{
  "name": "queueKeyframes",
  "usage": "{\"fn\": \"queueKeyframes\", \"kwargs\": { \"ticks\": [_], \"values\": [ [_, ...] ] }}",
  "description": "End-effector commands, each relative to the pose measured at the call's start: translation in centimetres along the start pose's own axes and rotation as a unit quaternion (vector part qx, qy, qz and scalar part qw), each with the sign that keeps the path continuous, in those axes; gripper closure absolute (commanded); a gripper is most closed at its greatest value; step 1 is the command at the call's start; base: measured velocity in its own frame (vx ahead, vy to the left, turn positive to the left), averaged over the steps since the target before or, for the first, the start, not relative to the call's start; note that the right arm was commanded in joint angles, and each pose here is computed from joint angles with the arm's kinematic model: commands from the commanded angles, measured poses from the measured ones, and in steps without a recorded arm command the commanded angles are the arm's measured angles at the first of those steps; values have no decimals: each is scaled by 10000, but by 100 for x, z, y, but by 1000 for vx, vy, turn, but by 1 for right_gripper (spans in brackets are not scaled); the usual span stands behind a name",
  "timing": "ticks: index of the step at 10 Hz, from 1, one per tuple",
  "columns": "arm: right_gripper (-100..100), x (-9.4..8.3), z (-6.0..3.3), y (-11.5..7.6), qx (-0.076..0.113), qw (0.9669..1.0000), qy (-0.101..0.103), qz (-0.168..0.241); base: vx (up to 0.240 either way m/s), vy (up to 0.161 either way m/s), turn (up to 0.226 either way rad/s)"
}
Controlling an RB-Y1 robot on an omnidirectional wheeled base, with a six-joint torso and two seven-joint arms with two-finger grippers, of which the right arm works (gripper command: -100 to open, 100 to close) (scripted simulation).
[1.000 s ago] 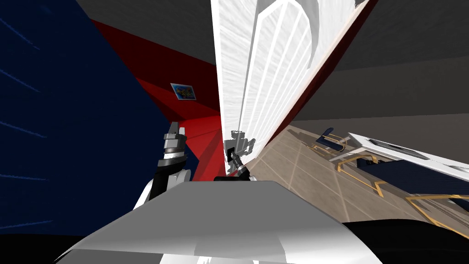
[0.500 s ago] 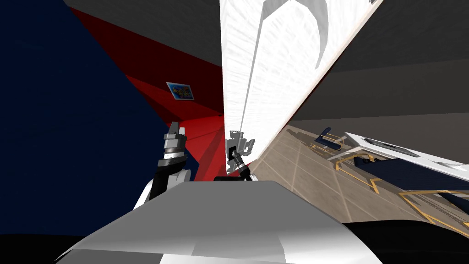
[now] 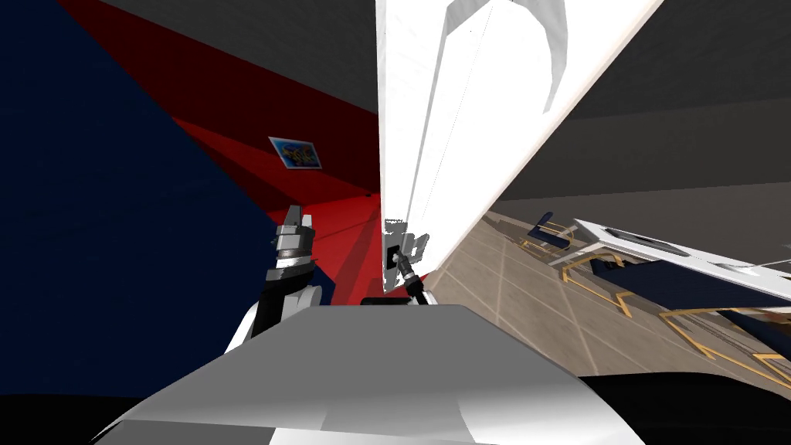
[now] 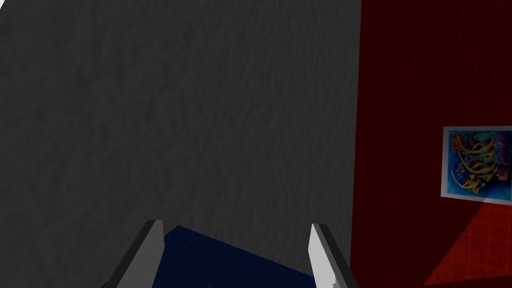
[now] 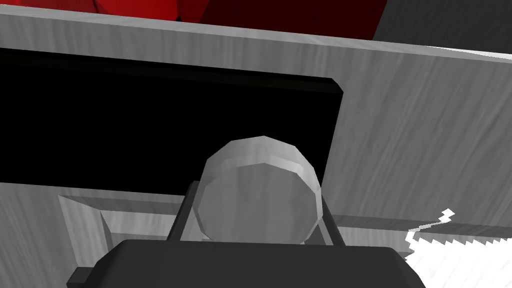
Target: Push the door open
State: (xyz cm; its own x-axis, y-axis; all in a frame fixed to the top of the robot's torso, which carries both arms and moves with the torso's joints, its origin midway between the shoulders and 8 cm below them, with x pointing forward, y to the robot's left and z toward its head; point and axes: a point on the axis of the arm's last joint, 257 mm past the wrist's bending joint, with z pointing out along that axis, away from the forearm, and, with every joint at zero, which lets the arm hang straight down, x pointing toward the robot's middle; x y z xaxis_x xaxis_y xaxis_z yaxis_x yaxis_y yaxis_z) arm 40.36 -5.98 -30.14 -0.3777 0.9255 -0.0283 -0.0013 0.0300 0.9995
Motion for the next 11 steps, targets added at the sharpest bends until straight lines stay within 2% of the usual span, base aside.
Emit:
{"fn": "queueKeyframes", "kwargs": {
  "ticks": [1,9,10,11],
  "values": [
    [100,-158,59,32,-39,9998,-177,-16,106,153,-85],
    [100,-468,197,40,-39,9974,-710,136,133,167,-80],
    [100,-510,174,26,-21,9974,-720,87,57,53,-43],
    [100,-457,154,18,-12,9980,-637,17,110,15,-203]
  ]
}}
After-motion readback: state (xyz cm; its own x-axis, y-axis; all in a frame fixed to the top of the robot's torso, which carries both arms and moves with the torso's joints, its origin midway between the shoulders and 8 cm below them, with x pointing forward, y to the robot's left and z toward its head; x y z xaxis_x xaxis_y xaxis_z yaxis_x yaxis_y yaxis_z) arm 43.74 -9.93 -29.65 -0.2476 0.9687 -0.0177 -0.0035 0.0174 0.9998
